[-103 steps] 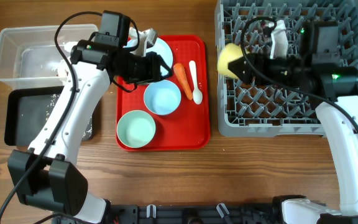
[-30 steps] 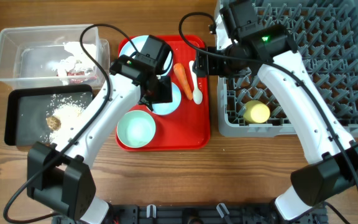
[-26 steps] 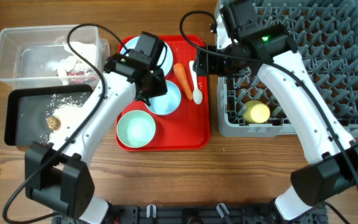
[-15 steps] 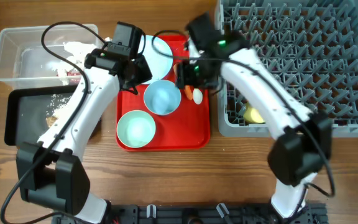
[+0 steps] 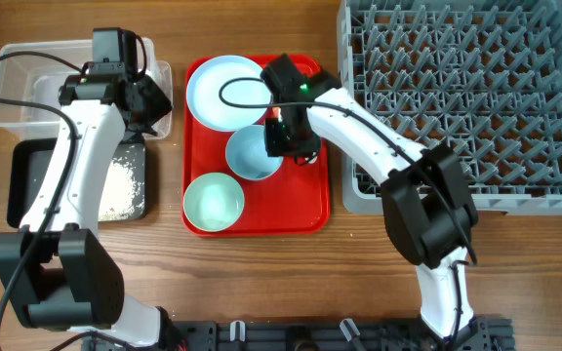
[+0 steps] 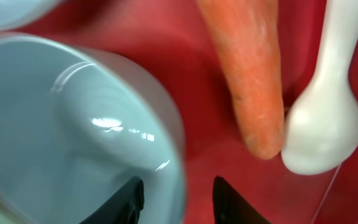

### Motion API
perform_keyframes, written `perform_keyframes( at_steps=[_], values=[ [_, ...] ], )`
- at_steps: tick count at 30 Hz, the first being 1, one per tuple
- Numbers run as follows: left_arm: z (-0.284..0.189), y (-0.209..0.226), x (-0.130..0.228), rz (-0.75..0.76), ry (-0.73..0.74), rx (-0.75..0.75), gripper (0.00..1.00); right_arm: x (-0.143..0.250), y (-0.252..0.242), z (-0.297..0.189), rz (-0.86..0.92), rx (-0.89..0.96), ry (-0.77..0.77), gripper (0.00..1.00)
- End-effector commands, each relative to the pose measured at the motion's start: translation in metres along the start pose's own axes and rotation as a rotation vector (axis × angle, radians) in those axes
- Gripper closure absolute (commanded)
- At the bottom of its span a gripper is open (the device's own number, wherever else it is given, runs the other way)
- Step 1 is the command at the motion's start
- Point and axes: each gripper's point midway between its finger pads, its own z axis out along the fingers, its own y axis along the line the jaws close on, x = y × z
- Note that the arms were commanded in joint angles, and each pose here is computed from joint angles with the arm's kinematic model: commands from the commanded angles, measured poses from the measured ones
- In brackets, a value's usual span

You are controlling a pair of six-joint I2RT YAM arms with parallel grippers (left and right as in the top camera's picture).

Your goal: Sort waste into correct bins and load items into the dishwasher rack

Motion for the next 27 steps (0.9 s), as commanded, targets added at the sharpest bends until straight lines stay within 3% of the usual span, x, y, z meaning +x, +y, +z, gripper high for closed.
perform_keyframes(
  at_steps=[1,3,4,5,7,11,13,15,16,18,22,27],
  values=[
    [0.004,0.007,0.000,-0.017,0.003,-0.023,0.37,0.008,-0.012,0.018,0.040,0.044,0.025,0.74],
    [0.003,0.007,0.001,-0.015,0.008,-0.027,0.26,0.004,-0.009,0.017,0.050,0.033,0.008,0.95],
    [0.003,0.008,0.002,-0.014,0.012,-0.030,0.22,0.002,-0.009,0.015,0.050,0.030,0.000,0.96],
    [0.003,0.010,0.004,-0.014,0.021,-0.036,0.02,-0.002,-0.011,0.008,0.051,0.037,-0.021,0.96],
    [0.003,0.010,0.005,-0.014,0.024,-0.039,0.00,-0.015,-0.005,-0.034,0.029,0.007,-0.100,0.96],
    [0.003,0.010,0.005,-0.014,0.024,-0.039,0.00,-0.056,-0.072,-0.206,0.118,0.376,-0.656,0.96],
    [0.003,0.010,0.005,-0.014,0.023,-0.039,0.00,-0.060,-0.123,-0.294,0.290,0.717,-0.991,0.96],
    [0.003,0.010,0.005,-0.014,0.023,-0.039,0.00,-0.061,-0.150,-0.350,0.451,0.977,-1.238,0.95],
    [0.003,0.010,0.005,-0.014,0.024,-0.039,0.00,-0.069,-0.156,-0.355,0.481,1.024,-1.272,0.96],
    [0.003,0.010,0.005,-0.014,0.024,-0.039,0.00,-0.107,-0.172,-0.342,0.421,1.085,-1.223,0.96],
    [0.003,0.010,0.005,-0.014,0.023,-0.039,0.00,-0.175,-0.218,-0.308,0.197,1.404,-1.016,0.96],
    [0.003,0.010,0.005,-0.014,0.023,-0.039,0.00,-0.196,-0.233,-0.242,0.056,1.525,-0.839,0.96]
  ],
)
